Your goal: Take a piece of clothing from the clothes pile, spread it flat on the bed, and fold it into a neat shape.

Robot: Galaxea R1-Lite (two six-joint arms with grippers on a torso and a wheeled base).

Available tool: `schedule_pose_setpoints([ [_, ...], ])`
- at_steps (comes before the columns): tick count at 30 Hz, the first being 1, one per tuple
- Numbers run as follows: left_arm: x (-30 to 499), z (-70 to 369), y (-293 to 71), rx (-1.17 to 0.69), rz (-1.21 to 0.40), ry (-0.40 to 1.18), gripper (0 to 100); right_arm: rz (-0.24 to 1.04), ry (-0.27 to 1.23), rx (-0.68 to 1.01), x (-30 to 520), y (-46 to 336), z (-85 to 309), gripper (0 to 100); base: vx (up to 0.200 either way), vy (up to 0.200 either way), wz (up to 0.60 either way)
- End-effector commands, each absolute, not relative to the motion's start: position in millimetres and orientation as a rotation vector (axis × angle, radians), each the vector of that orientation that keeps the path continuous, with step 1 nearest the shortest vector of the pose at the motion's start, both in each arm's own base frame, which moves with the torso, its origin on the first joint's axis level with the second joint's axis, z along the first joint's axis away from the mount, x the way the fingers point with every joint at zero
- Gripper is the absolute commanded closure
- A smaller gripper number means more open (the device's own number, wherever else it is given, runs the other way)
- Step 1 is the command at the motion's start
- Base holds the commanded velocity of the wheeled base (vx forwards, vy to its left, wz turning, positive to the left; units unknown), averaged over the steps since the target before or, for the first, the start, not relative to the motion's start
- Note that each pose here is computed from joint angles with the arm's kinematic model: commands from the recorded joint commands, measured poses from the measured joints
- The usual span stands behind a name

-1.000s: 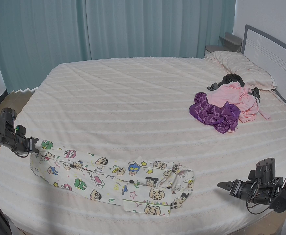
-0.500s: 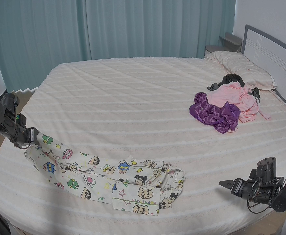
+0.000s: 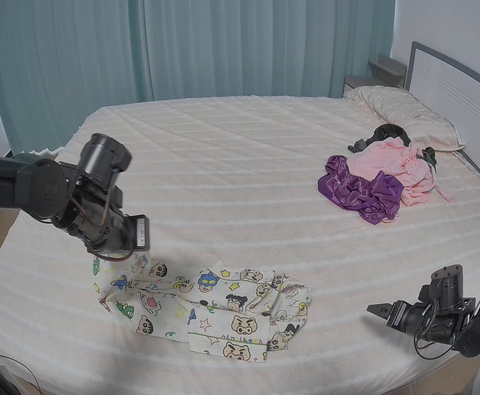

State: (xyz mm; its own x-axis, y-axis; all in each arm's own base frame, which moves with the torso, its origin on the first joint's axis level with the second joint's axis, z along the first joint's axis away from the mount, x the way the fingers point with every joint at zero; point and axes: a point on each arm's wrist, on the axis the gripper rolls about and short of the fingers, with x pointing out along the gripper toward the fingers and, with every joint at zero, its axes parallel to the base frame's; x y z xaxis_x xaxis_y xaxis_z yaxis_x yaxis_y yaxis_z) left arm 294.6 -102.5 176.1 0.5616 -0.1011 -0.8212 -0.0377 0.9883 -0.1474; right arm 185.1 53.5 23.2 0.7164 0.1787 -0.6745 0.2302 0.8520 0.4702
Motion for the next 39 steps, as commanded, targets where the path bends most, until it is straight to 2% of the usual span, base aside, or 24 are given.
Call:
schedule_pose_setpoints([
  [1, 275, 172, -192, -0.146, -0.147, 0.978, 100, -0.034, 0.805, 0.555, 180, 54, 21, 0, 0.0, 0.0, 0.0],
  [9, 269, 168, -243, -0.163, -0.207, 1.013, 100, -0.034, 0.809, 0.555, 180, 54, 21, 0, 0.0, 0.0, 0.0],
  [23, 269, 159, -261, -0.167, -0.228, 1.024, 100, -0.028, 0.811, 0.559, 179, 56, 21, 0, 0.0, 0.0, 0.0],
  [24, 269, 159, -261, -0.167, -0.228, 1.024, 0, -0.028, 0.811, 0.559, 179, 56, 21, 0, 0.0, 0.0, 0.0],
  [29, 267, 158, -277, -0.215, -0.269, 0.982, 0, -0.029, 0.812, 0.56, 179, 56, 21, 0, 0.0, 0.0, 0.0],
  [39, 264, 154, -273, -0.24, -0.238, 1.002, 0, -0.028, 0.812, 0.561, 179, 56, 21, 0, 0.0, 0.0, 0.0],
])
